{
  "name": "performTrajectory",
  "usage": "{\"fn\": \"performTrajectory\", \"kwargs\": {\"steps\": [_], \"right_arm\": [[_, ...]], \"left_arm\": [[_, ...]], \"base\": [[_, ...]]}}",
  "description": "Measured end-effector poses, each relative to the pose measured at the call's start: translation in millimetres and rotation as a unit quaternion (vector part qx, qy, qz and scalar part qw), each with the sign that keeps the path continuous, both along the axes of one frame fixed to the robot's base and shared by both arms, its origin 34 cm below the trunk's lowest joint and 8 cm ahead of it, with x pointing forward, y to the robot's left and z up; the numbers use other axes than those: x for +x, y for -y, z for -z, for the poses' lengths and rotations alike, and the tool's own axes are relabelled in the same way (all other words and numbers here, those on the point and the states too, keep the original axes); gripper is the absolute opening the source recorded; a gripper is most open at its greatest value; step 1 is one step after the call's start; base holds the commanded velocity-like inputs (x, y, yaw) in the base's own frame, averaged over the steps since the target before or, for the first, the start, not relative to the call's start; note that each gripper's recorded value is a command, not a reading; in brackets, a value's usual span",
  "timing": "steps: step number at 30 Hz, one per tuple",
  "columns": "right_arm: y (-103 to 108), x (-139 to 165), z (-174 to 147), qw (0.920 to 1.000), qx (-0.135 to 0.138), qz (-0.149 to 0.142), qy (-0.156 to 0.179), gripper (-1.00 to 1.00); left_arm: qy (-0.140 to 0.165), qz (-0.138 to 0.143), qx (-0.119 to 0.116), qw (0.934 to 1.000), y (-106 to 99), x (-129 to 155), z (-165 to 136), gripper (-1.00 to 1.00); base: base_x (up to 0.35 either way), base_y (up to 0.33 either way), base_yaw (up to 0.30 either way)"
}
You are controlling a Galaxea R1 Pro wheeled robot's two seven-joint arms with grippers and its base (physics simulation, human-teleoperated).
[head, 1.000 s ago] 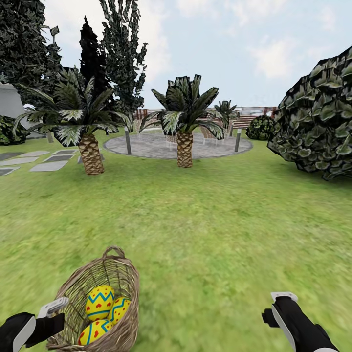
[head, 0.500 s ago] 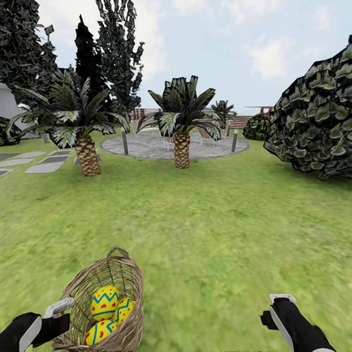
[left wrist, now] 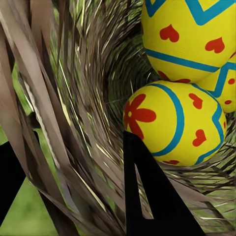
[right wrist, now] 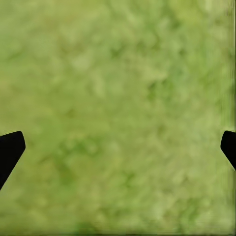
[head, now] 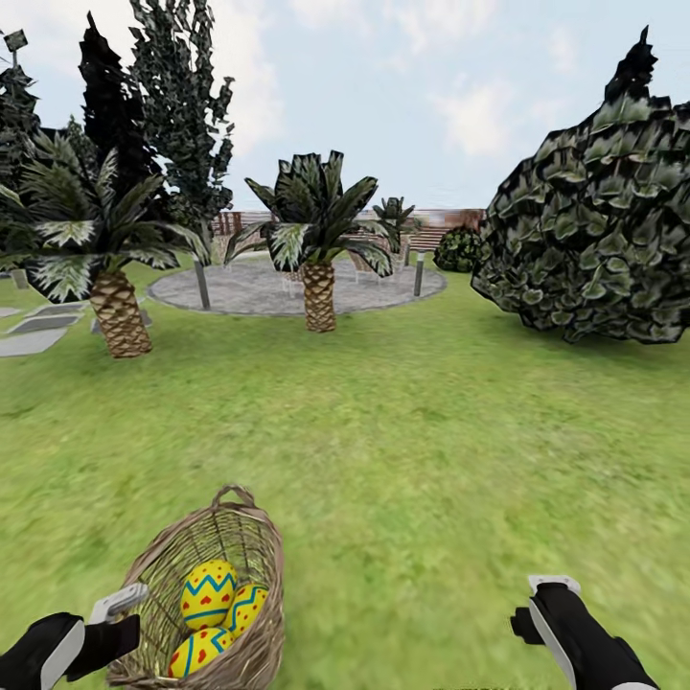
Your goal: Take the three Easter eggs out of the wicker basket on the lawn in the garden, then place them on the lawn next to a single tree (choose any tree) so that all three eggs are next to the same tree and none are left in the basket.
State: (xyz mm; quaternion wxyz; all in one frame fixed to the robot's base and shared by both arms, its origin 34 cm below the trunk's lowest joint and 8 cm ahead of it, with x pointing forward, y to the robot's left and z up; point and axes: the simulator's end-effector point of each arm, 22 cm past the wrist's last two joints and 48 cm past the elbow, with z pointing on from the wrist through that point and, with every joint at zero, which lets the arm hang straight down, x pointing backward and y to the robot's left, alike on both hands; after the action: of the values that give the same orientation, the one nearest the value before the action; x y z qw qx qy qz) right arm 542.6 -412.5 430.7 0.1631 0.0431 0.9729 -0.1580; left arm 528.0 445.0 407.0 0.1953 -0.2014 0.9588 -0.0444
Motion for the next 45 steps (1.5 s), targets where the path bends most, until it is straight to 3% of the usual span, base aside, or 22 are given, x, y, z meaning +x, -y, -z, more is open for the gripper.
{"fn": "performTrajectory", "kwargs": {"steps": [45], "right_arm": [[0,16,-93,1.0,-0.001,0.0,0.0,1.0]], "left_arm": [[-0.001,0.004,-0.008,1.0,14,17,-89,-1.0]], "base": [[0.0,0.0,-0.277]]}}
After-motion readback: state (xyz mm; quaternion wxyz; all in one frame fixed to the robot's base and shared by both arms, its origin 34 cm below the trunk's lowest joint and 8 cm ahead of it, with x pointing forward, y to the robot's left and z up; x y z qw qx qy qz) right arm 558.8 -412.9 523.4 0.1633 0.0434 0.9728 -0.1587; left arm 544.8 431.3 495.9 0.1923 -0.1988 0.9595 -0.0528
